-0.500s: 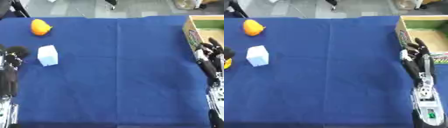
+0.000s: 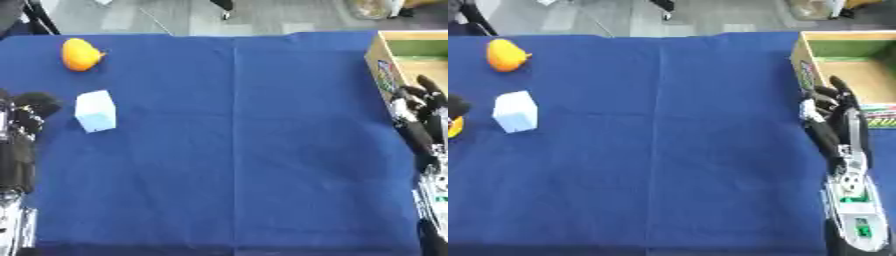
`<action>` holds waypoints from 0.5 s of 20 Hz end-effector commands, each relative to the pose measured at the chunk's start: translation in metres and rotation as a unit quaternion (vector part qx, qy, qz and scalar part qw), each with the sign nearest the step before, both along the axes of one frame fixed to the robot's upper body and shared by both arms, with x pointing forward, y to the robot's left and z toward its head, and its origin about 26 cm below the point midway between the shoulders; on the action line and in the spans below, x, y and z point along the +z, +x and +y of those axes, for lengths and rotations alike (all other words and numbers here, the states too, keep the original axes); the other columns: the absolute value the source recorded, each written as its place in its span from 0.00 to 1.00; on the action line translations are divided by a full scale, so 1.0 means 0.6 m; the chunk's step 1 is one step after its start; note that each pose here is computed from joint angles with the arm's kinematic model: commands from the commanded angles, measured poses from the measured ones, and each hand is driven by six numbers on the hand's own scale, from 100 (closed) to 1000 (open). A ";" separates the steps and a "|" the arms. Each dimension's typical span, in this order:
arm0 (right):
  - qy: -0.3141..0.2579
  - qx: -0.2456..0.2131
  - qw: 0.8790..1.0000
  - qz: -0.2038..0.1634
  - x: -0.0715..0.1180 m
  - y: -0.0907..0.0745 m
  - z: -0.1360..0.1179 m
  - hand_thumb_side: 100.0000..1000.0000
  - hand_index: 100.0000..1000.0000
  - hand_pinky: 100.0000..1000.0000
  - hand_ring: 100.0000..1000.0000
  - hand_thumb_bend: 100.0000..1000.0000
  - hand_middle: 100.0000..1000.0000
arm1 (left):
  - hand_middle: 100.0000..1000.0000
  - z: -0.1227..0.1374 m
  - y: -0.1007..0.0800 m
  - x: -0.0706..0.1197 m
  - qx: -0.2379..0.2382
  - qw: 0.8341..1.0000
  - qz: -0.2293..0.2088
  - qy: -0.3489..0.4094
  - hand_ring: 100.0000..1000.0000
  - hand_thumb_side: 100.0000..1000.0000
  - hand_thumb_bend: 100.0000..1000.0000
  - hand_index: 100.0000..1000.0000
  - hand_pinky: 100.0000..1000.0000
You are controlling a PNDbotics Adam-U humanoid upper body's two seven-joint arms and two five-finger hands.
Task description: Pick up the objects with one hand, pass them to the other hand, and then place them into the box on the other side of the table.
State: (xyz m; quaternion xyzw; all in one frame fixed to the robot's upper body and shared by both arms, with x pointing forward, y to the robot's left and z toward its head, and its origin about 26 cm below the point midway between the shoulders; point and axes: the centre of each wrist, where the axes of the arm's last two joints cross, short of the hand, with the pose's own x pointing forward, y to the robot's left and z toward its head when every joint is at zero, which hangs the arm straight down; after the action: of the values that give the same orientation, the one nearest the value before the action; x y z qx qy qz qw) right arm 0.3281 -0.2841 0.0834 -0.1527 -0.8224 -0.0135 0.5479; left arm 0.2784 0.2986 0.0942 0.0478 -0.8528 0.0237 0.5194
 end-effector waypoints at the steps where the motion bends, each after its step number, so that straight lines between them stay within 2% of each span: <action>1: -0.009 -0.001 1.000 -0.011 0.012 0.002 -0.004 0.33 0.93 0.71 0.69 0.05 0.74 | 0.56 0.002 0.001 0.011 -0.003 1.000 -0.010 0.011 0.62 0.87 0.20 0.63 0.81; 5: -0.009 0.000 1.000 -0.010 0.012 0.002 -0.004 0.33 0.93 0.71 0.69 0.05 0.74 | 0.57 0.010 0.002 0.021 0.001 0.999 -0.018 0.028 0.63 0.86 0.21 0.63 0.81; 10: -0.013 -0.002 1.000 -0.008 0.011 0.003 -0.007 0.33 0.93 0.71 0.69 0.05 0.74 | 0.59 0.051 0.004 0.061 0.022 0.992 -0.056 0.115 0.65 0.80 0.25 0.65 0.81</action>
State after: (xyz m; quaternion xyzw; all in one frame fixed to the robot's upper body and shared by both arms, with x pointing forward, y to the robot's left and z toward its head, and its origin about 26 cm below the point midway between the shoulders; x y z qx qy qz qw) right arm 0.3283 -0.2842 0.0826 -0.1533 -0.8214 -0.0127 0.5492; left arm 0.2816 0.3199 0.1140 0.1012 -0.8665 -0.0349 0.4875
